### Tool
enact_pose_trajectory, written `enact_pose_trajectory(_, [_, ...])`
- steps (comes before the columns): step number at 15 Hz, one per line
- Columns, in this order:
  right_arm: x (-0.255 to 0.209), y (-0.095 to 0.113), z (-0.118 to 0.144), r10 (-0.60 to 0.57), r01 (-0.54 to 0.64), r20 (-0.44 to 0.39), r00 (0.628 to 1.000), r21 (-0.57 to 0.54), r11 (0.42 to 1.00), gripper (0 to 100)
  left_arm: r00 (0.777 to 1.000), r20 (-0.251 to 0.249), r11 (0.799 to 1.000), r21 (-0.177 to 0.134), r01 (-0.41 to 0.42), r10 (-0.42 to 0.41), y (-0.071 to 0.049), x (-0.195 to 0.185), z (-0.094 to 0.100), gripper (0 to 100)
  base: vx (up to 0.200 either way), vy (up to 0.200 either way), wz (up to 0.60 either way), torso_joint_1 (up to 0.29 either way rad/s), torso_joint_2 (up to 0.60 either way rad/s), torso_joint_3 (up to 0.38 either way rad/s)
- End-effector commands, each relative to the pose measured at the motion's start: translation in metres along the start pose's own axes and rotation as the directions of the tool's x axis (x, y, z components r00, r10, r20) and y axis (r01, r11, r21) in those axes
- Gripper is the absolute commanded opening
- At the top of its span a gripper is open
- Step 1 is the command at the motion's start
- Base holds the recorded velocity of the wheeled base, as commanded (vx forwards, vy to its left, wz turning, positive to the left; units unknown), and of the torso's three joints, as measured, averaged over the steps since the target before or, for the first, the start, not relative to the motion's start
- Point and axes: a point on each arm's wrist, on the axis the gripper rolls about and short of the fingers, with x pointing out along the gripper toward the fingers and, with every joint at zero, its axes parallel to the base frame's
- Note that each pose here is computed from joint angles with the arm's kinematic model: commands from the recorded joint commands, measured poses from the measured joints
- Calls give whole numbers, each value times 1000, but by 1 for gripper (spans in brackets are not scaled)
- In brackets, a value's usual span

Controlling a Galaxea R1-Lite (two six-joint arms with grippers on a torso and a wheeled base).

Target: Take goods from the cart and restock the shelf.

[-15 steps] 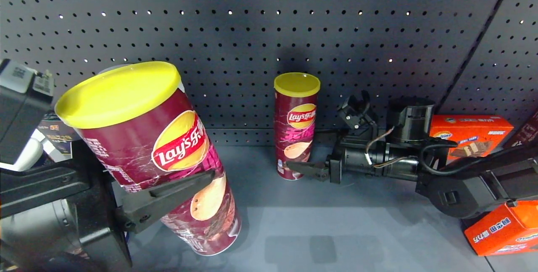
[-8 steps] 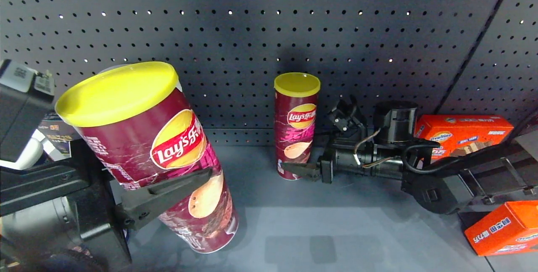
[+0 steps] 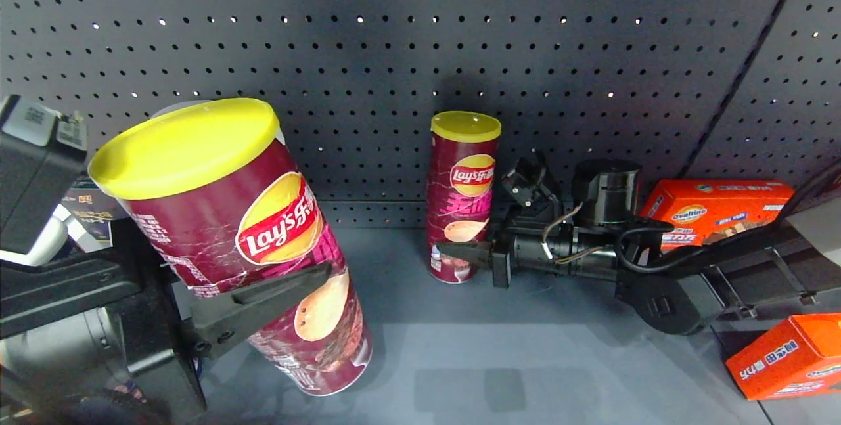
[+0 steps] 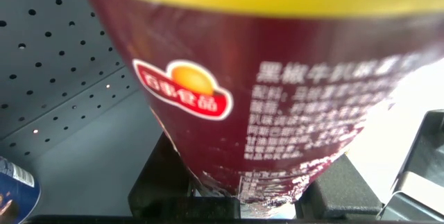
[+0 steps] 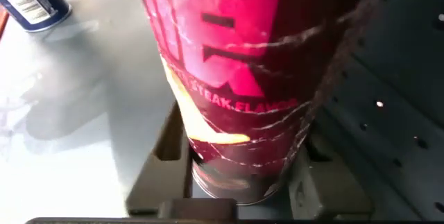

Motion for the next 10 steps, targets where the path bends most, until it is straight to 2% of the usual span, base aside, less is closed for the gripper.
enact_pose_trajectory(1, [-3,6,8,6,-6,11,1000,-9,1000,0,1000,1,1000,1,-1,1,0,0,0,0,0,0,0,0,0,0])
enact_pose_trajectory(4, [-8,14,17,-16,17,28,999,-24,1000,0,1000,1,1000,1,-1,1,0,0,0,0,0,0,0,0,0,0])
enact_pose_trajectory(7, [-13,35,23,-41,41,24,999,-27,999,0,1000,3,1000,-1,-1,1,0,0,1,0,0,0,0,0,0,0])
enact_pose_trajectory(8, [-20,52,27,-42,43,22,999,-29,999,0,1000,9,1000,0,-3,3,1,-1,2,0,0,0,0,0,0,0])
enact_pose_trajectory(9, [-22,57,28,-43,44,20,999,-28,999,0,1000,9,1000,0,-3,3,1,-1,2,0,0,0,0,0,0,0])
enact_pose_trajectory(10, [-30,72,31,-36,36,18,999,-29,999,0,1000,7,1000,-1,-5,5,1,-1,1,0,0,0,0,0,0,0])
